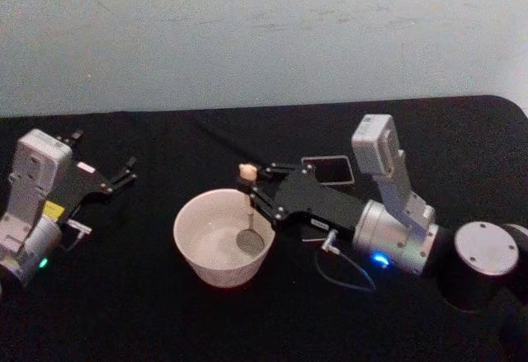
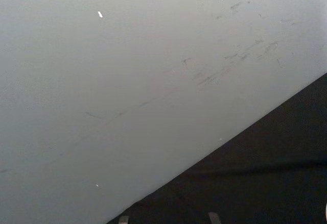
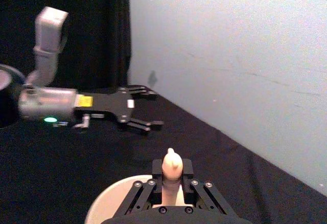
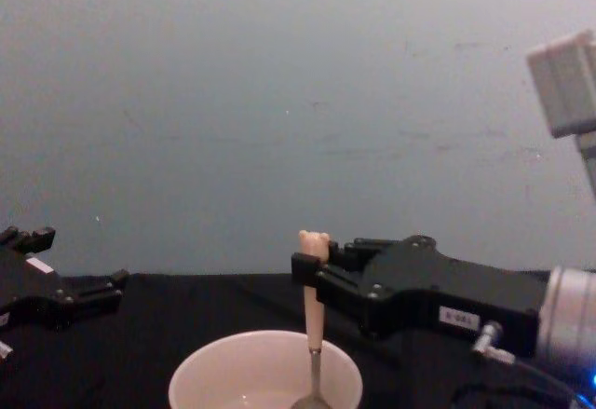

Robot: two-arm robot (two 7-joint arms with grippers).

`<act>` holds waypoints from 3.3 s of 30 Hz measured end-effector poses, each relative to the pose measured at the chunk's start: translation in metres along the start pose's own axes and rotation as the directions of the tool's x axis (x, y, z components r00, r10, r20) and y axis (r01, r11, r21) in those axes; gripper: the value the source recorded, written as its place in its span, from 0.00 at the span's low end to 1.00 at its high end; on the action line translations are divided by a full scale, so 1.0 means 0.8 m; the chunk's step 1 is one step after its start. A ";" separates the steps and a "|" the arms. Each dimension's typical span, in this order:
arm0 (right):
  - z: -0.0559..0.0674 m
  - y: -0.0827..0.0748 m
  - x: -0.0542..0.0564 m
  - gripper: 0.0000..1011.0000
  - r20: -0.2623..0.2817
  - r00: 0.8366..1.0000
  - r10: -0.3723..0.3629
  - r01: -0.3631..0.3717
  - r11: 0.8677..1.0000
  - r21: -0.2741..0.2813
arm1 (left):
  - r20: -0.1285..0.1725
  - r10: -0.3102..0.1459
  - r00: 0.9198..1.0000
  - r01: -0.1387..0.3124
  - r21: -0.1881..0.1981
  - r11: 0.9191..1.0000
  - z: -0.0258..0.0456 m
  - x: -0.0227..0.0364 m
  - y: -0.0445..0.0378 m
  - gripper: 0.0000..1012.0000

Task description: Pick up the stirring spoon with one hand, stir inside the cup, then place it back in its original position.

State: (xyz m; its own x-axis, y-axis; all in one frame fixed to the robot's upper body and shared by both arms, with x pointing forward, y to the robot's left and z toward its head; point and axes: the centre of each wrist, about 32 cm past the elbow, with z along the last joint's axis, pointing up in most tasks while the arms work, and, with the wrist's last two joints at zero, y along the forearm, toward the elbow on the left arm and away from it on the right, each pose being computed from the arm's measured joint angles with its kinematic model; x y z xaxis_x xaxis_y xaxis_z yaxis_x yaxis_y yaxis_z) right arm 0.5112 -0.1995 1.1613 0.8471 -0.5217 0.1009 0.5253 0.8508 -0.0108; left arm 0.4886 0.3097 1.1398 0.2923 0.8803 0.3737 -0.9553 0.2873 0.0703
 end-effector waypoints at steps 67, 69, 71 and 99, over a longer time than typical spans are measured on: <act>0.011 -0.014 -0.015 0.21 -0.050 0.997 0.062 -0.063 0.998 -0.017 | 0.000 0.000 1.000 0.000 0.000 1.000 0.0000 0.0000 0.000 0.99; 0.012 -0.010 -0.017 0.21 -0.057 0.996 0.069 -0.070 0.997 -0.019 | 0.000 0.000 1.000 0.000 0.000 1.000 0.0000 0.0000 0.000 0.99; 0.013 0.000 -0.021 0.21 -0.068 0.995 0.077 -0.079 0.997 -0.023 | 0.000 0.000 1.000 0.000 0.000 1.000 0.0000 0.0000 0.000 0.99; 0.016 0.063 0.003 0.21 -0.047 0.996 -0.072 0.071 0.997 -0.036 | 0.000 0.000 1.000 0.000 0.000 1.000 0.0000 0.0000 0.000 0.99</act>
State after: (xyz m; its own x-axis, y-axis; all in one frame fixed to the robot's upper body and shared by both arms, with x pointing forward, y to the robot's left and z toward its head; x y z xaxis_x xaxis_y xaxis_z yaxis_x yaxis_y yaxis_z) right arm 0.5390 -0.1572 1.1735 0.8097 -0.5843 0.0549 0.5865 0.8090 -0.0393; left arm 0.4886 0.3097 1.1398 0.2922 0.8803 0.3737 -0.9553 0.2873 0.0703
